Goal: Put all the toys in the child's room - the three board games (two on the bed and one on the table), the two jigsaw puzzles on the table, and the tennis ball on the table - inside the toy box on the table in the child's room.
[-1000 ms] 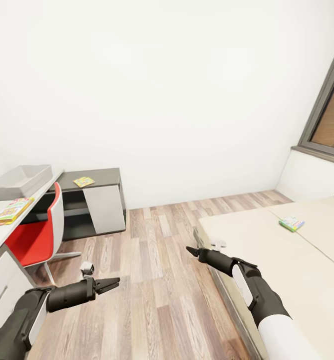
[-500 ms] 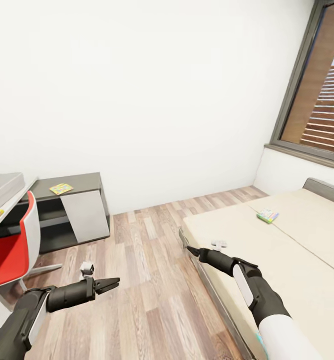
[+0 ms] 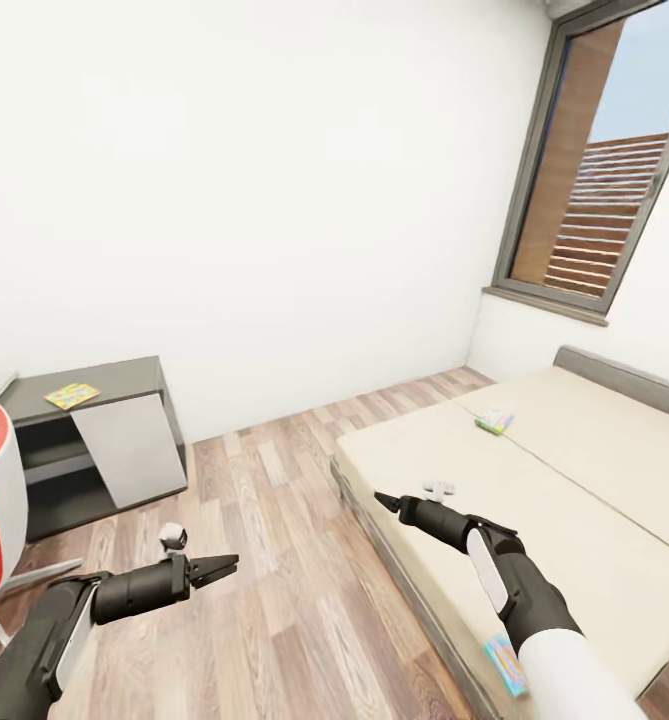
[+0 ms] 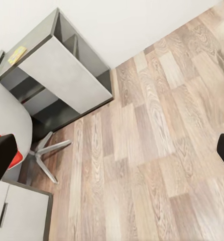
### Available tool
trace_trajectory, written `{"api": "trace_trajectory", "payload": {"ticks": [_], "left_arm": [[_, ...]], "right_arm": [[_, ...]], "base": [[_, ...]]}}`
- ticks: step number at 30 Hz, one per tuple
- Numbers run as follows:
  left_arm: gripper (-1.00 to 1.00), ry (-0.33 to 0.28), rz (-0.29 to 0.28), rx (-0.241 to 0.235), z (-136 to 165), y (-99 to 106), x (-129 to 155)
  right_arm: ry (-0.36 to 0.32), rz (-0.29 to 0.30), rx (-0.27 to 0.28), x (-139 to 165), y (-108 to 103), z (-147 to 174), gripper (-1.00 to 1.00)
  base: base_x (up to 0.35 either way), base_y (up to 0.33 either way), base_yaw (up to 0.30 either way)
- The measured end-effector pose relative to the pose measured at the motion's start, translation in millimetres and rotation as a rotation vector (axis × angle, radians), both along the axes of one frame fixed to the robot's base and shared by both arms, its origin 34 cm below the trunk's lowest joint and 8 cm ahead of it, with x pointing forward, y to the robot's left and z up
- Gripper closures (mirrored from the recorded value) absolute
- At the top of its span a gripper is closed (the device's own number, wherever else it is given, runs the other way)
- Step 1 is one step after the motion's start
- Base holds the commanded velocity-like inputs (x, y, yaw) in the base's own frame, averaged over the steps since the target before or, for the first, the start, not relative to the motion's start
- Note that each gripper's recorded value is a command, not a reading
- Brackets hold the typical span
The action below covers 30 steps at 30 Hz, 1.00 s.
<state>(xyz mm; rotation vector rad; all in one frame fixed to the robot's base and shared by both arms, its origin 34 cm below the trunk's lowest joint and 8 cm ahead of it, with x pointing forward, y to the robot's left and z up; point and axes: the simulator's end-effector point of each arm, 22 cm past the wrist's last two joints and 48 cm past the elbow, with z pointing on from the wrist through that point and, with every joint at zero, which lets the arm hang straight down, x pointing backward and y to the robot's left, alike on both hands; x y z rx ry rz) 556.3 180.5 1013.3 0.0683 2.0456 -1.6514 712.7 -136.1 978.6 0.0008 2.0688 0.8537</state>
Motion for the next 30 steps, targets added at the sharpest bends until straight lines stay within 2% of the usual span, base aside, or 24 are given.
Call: {"api": "trace_trajectory", "payload": {"ticks": [10, 30], "left_arm": [[-1.0, -0.008, 0.001, 0.0, 3, 0, 0], [-1.0, -0.023, -0.001, -0.001, 10, -1, 0]], "right_arm": [[-0.005, 0.001, 0.001, 0, 0, 4, -1.0], [-0.02, 0.001, 0.0, 0, 1, 13, -1.0]], "base": [[0.0, 0.017, -0.256], [0.0, 0.098, -0.256]]}}
